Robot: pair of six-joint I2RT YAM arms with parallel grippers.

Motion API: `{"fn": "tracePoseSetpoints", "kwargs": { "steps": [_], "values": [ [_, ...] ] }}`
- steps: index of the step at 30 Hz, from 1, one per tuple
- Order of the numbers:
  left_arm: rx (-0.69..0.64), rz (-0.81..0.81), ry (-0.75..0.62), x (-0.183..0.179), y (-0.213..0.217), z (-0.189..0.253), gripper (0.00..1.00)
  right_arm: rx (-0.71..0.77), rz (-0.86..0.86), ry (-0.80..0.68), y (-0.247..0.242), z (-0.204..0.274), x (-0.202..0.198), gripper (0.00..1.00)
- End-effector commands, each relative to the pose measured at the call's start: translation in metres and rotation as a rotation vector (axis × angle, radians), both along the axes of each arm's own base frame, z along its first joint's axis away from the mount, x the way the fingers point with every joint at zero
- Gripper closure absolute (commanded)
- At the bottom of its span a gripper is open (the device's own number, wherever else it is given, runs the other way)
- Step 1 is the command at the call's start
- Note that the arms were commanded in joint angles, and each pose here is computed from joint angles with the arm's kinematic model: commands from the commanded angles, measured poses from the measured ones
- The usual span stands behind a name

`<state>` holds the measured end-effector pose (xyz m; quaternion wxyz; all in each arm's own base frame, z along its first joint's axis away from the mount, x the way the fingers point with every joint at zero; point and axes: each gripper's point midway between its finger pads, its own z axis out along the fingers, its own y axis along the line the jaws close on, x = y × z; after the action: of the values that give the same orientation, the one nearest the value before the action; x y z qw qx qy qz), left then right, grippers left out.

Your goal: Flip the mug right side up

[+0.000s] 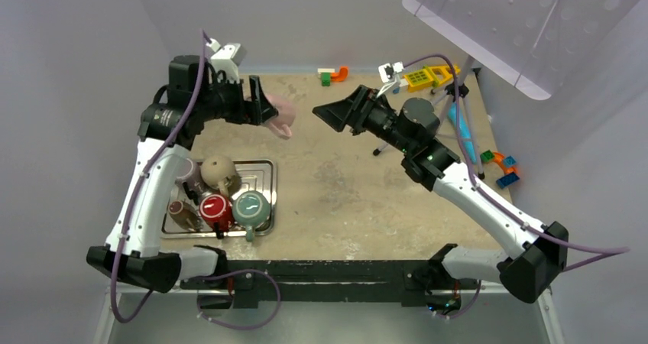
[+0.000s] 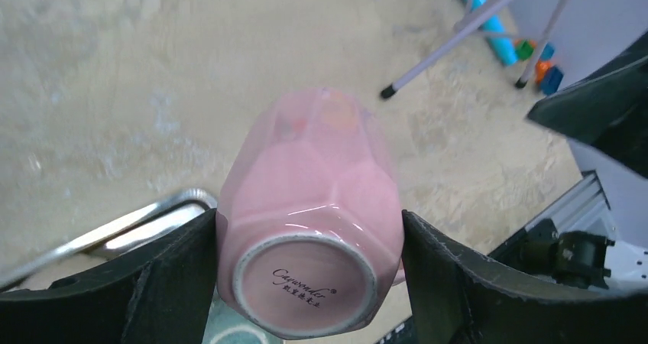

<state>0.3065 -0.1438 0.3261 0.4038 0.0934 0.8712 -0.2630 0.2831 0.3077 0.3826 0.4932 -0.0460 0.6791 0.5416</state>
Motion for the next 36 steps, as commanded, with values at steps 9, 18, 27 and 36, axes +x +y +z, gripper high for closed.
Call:
{"fn": "tracePoseSetpoints", "kwargs": {
  "steps": [9, 18, 27, 36],
  "values": [
    [-0.173, 0.024, -0.668, 0.011, 0.000, 0.180, 1.00, 0.538, 0.243, 0.246, 0.024, 0.123, -0.024, 0.07],
    [-0.188, 0.051, -0.798, 0.010, 0.005, 0.224, 1.00, 0.574, 0.176, 0.363, 0.027, 0.103, -0.006, 0.11],
    [-0.326, 0.000, -0.716, -0.005, -0.010, 0.230, 1.00, 0.606, 0.315, 0.312, 0.058, 0.118, -0.006, 0.13],
    [-0.363, -0.007, -0.659, -0.003, -0.016, 0.221, 1.00, 0.639, 0.361, 0.290, 0.063, 0.128, -0.006, 0.40]
  ]
}}
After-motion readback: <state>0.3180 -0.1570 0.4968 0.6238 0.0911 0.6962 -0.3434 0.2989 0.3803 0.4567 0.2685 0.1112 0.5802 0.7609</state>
